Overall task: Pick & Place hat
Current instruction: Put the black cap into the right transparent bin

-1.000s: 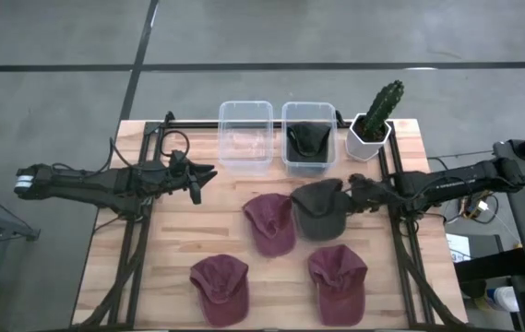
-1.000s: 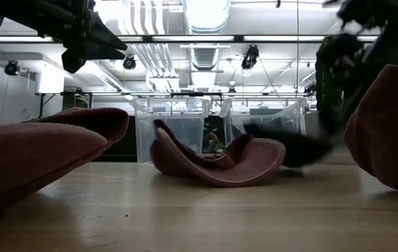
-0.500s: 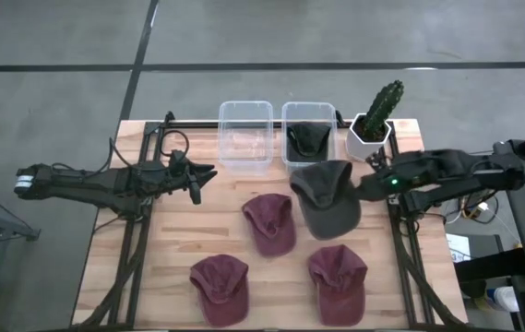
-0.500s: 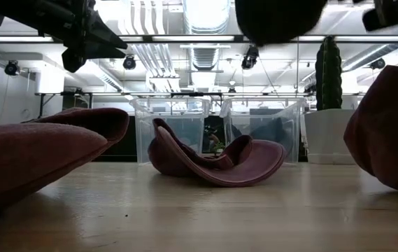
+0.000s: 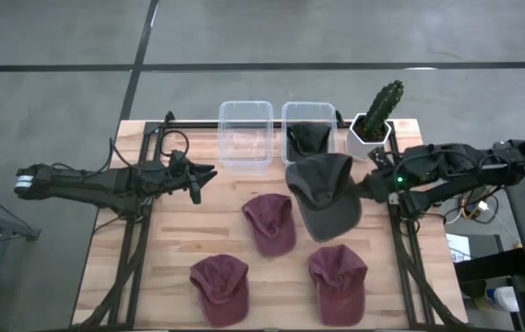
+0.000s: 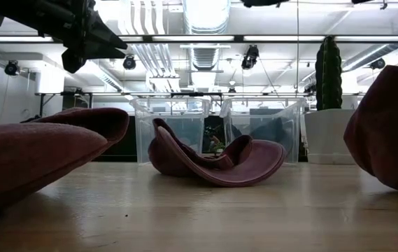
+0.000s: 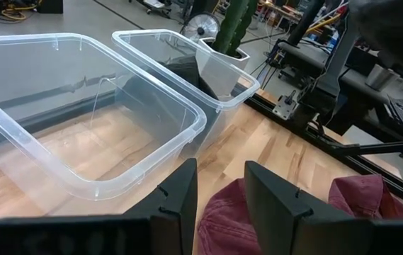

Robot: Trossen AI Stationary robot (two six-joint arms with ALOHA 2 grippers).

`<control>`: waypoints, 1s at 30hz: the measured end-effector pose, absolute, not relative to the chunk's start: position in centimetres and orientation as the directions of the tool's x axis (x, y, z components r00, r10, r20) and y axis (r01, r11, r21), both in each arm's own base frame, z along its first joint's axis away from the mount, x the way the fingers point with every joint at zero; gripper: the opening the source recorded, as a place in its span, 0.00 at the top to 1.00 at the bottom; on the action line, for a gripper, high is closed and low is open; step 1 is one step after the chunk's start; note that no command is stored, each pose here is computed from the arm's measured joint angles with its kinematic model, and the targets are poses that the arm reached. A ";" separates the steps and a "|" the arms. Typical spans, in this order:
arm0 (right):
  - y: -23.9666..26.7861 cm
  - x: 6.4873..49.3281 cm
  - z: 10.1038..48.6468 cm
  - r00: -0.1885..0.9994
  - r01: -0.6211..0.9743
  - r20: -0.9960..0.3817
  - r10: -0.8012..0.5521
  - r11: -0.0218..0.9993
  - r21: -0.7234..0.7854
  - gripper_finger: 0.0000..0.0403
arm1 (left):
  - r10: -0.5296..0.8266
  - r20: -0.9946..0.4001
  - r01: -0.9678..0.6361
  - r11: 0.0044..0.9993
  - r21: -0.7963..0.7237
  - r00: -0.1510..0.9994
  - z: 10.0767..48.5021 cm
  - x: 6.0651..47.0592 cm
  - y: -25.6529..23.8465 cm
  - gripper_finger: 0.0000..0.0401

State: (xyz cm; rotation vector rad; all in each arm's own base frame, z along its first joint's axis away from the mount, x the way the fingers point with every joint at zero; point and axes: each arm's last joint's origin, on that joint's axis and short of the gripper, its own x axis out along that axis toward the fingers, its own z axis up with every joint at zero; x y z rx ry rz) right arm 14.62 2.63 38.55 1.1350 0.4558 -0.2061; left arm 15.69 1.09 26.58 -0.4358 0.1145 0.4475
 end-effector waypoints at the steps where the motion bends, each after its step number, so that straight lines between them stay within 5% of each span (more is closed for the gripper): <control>1: 2.6 14.9 38.4 0.891 0.403 -0.453 0.024 0.418 0.814 0.97 | 0.394 -0.201 -0.442 0.811 -0.383 0.897 26.6 15.7 1.1 0.73; 7: 1.5 16.6 38.2 0.868 0.496 -0.404 -0.289 0.465 0.733 0.97 | 0.394 -0.192 -0.438 0.811 -0.387 0.899 26.6 15.7 1.1 0.72; 15: -1.8 19.1 38.1 0.788 0.615 -0.428 -0.442 0.539 0.576 0.97 | 0.393 -0.177 -0.431 0.813 -0.392 0.902 26.8 15.7 1.1 0.72; 22: -7.0 18.5 38.2 0.725 0.688 -0.455 -0.516 0.524 0.502 0.97 | 0.361 -0.181 -0.404 0.823 -0.400 0.915 26.8 15.8 1.0 0.72; 30: -11.9 17.7 35.5 0.717 0.697 -0.540 -0.441 0.463 0.547 0.97 | 0.356 -0.182 -0.400 0.826 -0.398 0.917 26.7 15.8 1.0 0.72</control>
